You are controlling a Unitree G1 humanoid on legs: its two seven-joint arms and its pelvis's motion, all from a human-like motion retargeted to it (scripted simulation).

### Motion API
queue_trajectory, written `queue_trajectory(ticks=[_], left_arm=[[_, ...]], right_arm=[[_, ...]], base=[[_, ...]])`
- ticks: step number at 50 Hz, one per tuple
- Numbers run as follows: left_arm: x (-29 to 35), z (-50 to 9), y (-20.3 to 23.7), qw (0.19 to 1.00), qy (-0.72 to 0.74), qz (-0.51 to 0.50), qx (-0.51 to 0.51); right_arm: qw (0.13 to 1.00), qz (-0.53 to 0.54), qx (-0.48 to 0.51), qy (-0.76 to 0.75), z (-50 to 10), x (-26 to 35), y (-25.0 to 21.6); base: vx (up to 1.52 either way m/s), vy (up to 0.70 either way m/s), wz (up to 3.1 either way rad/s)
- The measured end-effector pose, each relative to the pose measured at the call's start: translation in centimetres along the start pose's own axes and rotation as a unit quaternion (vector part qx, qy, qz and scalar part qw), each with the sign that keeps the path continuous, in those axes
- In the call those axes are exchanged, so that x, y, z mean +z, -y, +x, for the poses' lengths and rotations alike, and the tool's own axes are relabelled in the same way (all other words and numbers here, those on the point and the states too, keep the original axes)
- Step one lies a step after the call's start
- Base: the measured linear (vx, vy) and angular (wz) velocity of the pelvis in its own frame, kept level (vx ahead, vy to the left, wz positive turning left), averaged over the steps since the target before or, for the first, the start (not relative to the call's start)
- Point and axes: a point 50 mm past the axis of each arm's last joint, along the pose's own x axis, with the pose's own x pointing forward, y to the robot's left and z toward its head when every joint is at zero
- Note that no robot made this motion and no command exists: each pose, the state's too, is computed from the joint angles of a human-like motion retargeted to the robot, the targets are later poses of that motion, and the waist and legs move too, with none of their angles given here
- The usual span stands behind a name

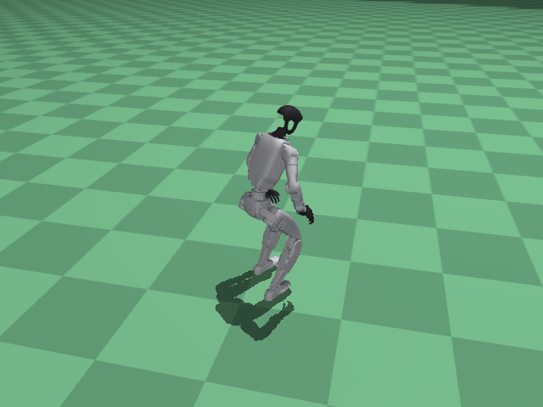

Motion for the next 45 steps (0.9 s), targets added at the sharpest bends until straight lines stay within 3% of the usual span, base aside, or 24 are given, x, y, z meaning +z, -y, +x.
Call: queue_trajectory(ticks=[10,28,38,45], left_arm=[[-2.1,-1.5,-0.1,0.996,-0.054,-0.060,0.024],[-0.1,-2.3,-0.8,0.994,0.011,-0.078,0.073],[-1.3,-5.8,-2.5,0.992,0.036,-0.053,0.111],[-0.5,-7.5,-0.8,0.993,0.068,-0.050,0.088]], right_arm=[[0.997,0.018,0.015,-0.070,-1.6,-2.1,-2.1],[0.985,0.048,-0.094,-0.138,-2.2,-4.0,-0.5],[0.989,0.007,-0.127,-0.080,-1.3,-1.9,0.4],[0.988,0.002,-0.154,0.003,-0.1,1.5,0.0]], base=[[-0.12,-0.14,-0.08],[-0.15,-0.04,-0.06],[-0.30,0.07,-0.39],[-0.26,0.04,-0.23]])
